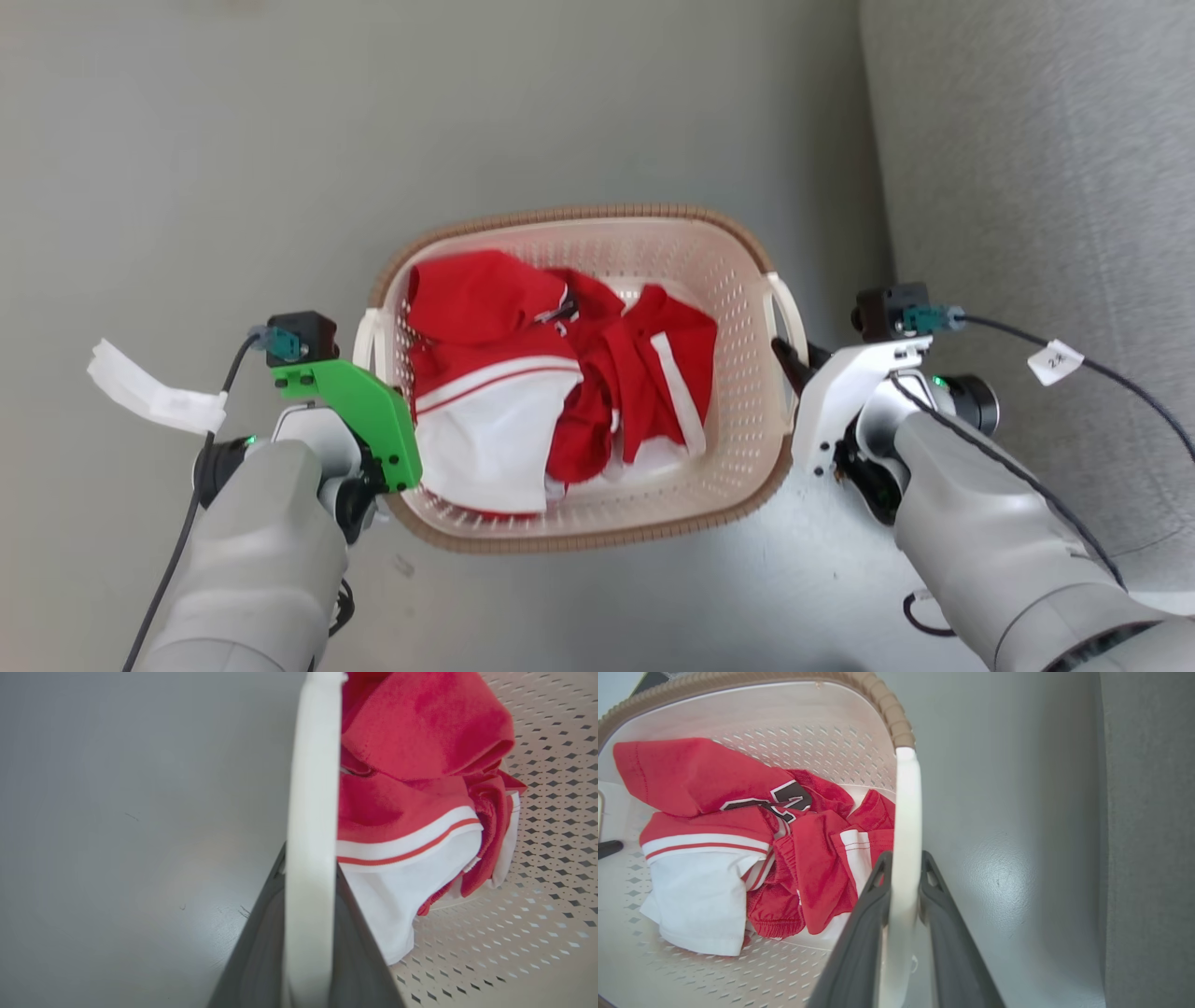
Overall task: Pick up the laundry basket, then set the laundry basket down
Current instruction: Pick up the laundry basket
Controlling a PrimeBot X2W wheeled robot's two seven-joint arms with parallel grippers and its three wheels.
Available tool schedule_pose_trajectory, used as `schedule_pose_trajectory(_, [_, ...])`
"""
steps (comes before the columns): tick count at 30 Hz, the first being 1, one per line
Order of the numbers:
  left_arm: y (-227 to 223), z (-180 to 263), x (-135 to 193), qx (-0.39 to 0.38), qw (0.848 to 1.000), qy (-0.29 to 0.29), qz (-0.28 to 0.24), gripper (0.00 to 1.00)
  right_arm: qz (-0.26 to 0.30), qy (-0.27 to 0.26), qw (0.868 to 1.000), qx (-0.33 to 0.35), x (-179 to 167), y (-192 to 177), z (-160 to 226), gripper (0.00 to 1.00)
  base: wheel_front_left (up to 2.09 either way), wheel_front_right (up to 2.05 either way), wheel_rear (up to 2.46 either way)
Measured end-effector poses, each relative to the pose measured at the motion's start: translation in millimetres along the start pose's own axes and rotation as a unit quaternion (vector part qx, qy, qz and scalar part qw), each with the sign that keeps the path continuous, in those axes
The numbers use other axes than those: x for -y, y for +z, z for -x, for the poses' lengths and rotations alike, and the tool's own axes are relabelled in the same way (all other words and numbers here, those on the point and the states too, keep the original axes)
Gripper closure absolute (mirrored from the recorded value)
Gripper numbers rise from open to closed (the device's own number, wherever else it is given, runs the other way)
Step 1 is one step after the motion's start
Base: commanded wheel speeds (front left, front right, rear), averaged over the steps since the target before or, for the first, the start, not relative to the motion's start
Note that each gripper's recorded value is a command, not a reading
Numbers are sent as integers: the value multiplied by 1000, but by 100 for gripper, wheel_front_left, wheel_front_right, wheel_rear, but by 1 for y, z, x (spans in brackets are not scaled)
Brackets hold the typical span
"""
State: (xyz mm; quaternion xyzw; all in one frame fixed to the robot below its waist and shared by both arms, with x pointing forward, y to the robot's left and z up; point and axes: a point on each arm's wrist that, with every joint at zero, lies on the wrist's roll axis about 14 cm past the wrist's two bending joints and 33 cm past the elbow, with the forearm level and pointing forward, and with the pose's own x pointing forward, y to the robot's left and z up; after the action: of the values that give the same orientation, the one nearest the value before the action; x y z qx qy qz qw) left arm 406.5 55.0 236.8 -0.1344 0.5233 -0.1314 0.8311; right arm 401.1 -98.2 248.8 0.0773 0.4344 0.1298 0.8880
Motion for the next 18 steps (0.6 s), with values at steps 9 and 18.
schedule_pose_trajectory(9, [0,30,13,3,1000,-5,-7,100,-16,4,1000,13,-12,3,33,100,0,0,0])
schedule_pose_trajectory(18, [-3,56,22,9,1000,-5,-18,100,-23,9,1000,19,-22,3,59,100,0,0,0])
